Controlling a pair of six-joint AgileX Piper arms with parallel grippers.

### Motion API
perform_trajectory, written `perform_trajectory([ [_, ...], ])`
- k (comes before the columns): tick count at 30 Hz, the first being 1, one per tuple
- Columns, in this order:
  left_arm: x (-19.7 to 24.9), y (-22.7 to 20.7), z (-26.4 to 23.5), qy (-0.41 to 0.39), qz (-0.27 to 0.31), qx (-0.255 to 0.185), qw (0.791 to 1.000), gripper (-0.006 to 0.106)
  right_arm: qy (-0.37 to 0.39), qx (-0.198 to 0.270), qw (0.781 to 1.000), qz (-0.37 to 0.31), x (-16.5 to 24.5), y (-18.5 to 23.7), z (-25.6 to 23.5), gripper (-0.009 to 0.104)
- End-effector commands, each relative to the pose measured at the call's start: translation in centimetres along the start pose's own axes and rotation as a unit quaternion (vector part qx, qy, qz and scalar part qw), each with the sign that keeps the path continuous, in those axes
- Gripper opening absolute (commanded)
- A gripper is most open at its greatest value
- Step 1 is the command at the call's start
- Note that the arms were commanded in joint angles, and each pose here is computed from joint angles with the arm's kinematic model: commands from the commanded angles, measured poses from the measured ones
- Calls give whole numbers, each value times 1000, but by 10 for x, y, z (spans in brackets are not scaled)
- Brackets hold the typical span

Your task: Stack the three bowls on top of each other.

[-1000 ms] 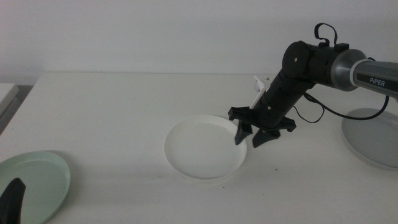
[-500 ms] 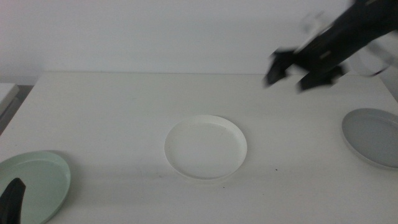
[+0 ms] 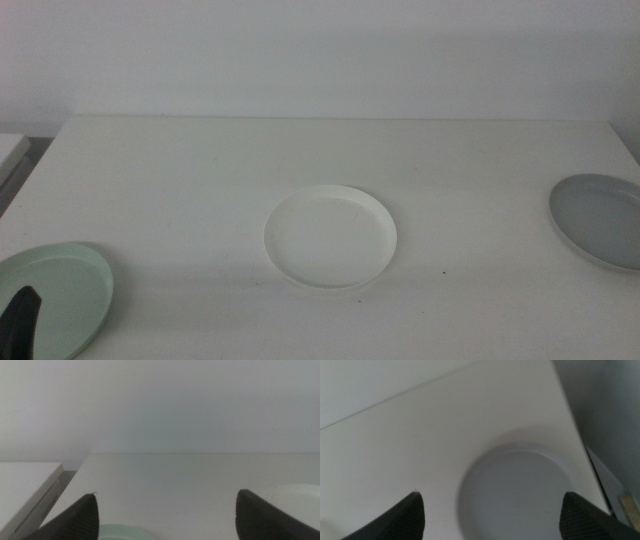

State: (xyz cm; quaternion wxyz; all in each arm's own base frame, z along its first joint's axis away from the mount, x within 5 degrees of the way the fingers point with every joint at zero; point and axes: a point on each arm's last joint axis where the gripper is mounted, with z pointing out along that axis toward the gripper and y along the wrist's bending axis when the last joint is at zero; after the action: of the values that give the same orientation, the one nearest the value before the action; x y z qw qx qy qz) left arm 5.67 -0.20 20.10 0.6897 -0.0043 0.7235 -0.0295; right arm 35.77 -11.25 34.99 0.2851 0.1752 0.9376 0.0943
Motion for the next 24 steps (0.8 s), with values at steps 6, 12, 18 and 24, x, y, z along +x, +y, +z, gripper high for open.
perform_trajectory([
  [6, -2, 0, 0, -10, -1, 1, 1000, 94, 51, 30, 995, 82, -1, -53, 55, 91],
  [12, -2, 0, 0, -10, -1, 1, 1000, 94, 75, 50, 992, 89, 3, -72, 85, 91],
  [18, -2, 0, 0, -10, -1, 1, 1000, 94, 101, 78, 987, 99, 10, -89, 110, 91],
  [24, -2, 0, 0, -10, -1, 1, 1000, 94, 136, 76, 982, 110, 20, -98, 138, 91],
])
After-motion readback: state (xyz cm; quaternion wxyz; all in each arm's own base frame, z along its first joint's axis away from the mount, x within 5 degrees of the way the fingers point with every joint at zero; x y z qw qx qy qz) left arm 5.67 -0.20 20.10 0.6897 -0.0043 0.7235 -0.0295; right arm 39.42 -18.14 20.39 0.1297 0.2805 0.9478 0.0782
